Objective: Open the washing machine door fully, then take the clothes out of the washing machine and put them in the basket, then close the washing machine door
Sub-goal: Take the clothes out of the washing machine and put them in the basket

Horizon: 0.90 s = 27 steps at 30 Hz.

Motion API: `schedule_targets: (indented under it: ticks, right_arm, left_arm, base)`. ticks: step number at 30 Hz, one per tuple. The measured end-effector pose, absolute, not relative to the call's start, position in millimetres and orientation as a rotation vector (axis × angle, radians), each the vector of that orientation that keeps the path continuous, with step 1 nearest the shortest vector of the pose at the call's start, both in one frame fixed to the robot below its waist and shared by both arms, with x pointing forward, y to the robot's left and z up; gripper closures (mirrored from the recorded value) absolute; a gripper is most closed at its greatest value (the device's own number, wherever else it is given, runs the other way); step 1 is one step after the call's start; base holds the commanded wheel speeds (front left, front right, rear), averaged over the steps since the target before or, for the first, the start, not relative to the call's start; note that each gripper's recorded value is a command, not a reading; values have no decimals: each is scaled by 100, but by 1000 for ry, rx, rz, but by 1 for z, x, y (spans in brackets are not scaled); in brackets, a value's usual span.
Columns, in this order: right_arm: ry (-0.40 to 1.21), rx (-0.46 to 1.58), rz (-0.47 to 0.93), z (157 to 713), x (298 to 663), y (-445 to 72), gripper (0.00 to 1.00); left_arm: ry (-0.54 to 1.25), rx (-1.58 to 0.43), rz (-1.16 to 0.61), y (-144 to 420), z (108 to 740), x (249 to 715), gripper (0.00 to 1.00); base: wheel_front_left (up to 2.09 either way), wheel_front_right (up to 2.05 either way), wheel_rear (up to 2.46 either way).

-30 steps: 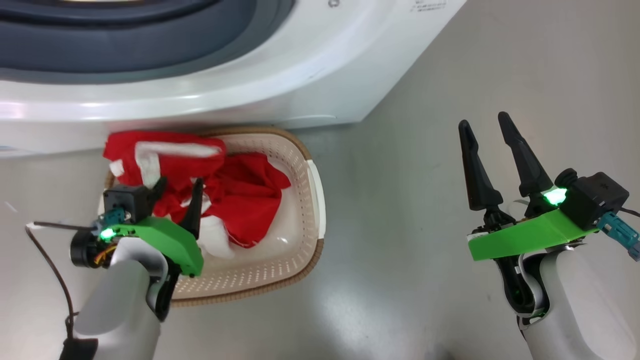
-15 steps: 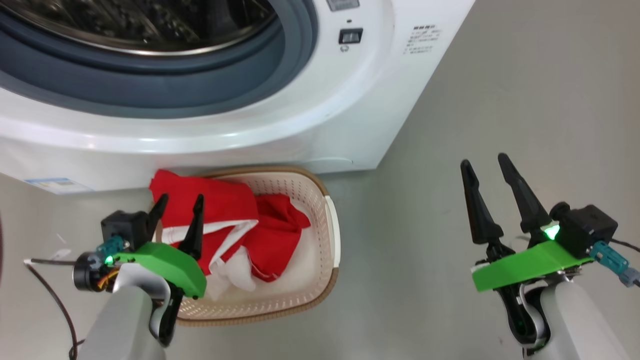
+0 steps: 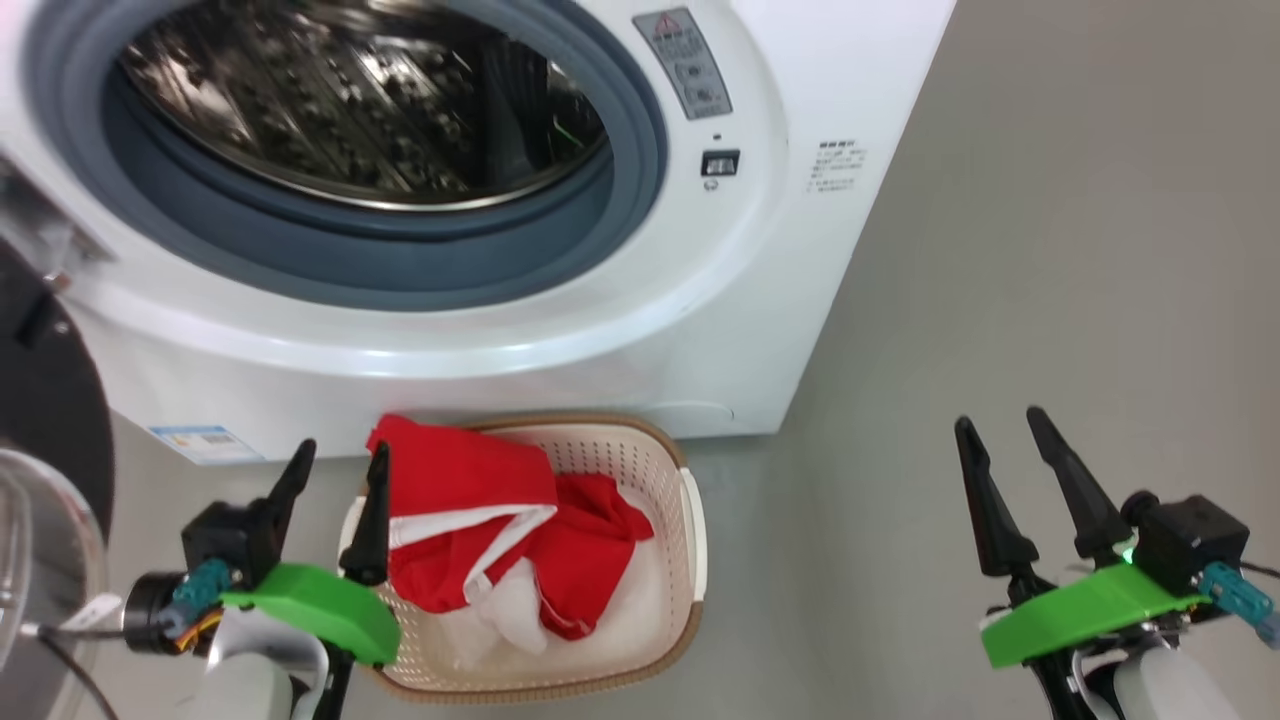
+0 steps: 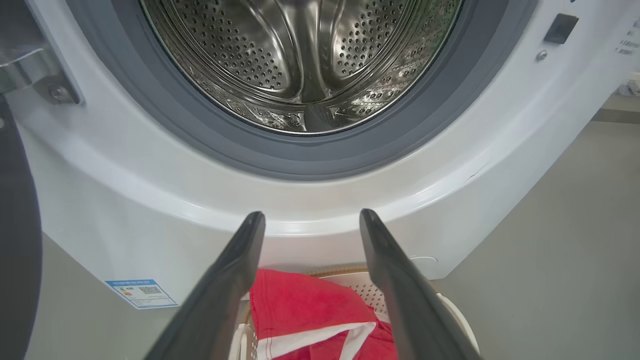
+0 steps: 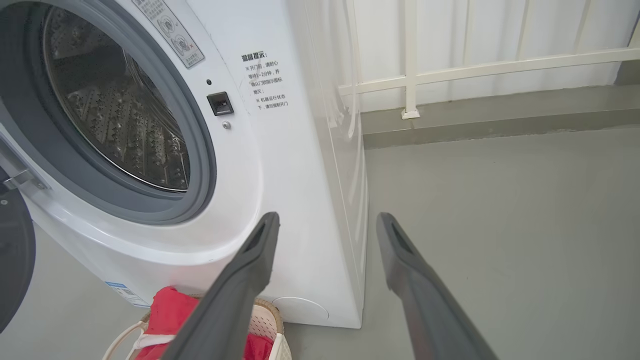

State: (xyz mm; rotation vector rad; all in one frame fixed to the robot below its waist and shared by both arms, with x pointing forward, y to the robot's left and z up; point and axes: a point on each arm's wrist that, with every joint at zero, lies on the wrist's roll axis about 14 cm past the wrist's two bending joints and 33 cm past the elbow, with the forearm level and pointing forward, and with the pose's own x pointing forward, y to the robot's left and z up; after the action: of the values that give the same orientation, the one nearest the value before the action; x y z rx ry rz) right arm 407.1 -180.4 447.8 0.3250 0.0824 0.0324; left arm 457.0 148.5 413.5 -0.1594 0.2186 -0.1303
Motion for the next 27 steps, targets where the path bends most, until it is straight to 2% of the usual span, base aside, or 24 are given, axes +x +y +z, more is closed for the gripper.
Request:
schedule_targets:
  ticks: [12,27]
  right_arm:
    - [62,311,52,461,377,-181,0]
    - [49,299,45,466,353,-191,0]
  left_arm:
    - [59,-128,-86,170,466,419,0]
    - [8,-115,-1,203,478,366,0]
  base:
    - [0,0,0]
    - [0,0,0]
